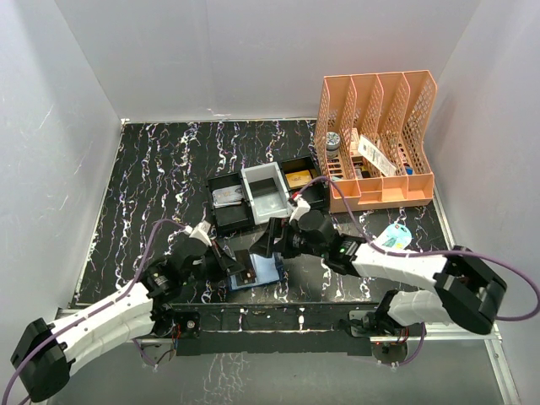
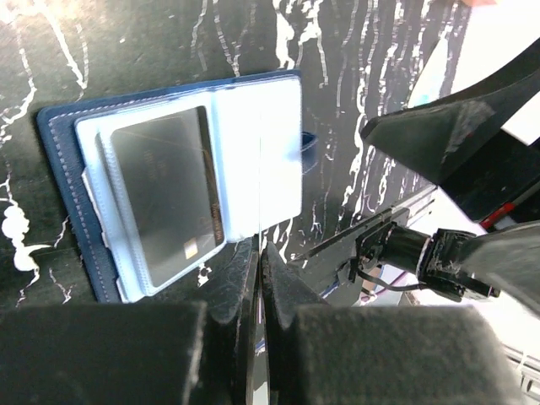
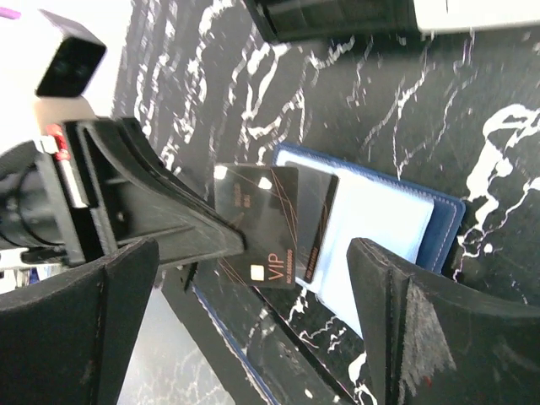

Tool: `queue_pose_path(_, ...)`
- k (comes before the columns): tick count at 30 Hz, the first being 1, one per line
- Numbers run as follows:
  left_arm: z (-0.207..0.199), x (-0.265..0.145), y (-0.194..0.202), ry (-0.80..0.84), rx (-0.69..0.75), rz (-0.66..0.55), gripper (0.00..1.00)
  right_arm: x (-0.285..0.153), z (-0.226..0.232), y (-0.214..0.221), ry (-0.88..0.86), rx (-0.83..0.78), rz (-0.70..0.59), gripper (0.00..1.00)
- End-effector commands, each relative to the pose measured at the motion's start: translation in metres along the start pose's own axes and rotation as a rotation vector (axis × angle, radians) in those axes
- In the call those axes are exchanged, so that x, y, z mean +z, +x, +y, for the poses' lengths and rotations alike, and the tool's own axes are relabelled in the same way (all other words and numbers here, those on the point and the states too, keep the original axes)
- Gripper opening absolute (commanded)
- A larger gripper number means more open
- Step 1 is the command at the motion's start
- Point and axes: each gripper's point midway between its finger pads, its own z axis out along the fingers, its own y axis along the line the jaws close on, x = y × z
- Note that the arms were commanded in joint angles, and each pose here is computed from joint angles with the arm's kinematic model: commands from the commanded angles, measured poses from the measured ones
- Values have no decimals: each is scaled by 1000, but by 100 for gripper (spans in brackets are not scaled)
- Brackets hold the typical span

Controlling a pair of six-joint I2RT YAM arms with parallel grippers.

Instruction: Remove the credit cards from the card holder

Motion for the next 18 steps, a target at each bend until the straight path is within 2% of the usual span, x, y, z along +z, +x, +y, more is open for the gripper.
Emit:
queue_pose_path(1, -21, -11, -7, 75, 113, -15, 0, -19, 2, -37, 18, -59, -156, 98)
queue_pose_path(3, -29, -12, -6, 114, 141, -12, 0, -26, -1, -41, 1, -30, -169, 98)
queue_pose_path(8, -51, -20, -4, 213, 184, 19, 0, -48, 10, -45, -187, 56, -192, 95)
queue_pose_path(13, -92, -39, -1, 489, 200, 78, 0, -62, 30, -39, -343, 56, -156, 90)
queue_pose_path(18, -101, -49, -8, 650, 130, 115, 0, -70, 50, -33, -450, 37, -107, 84)
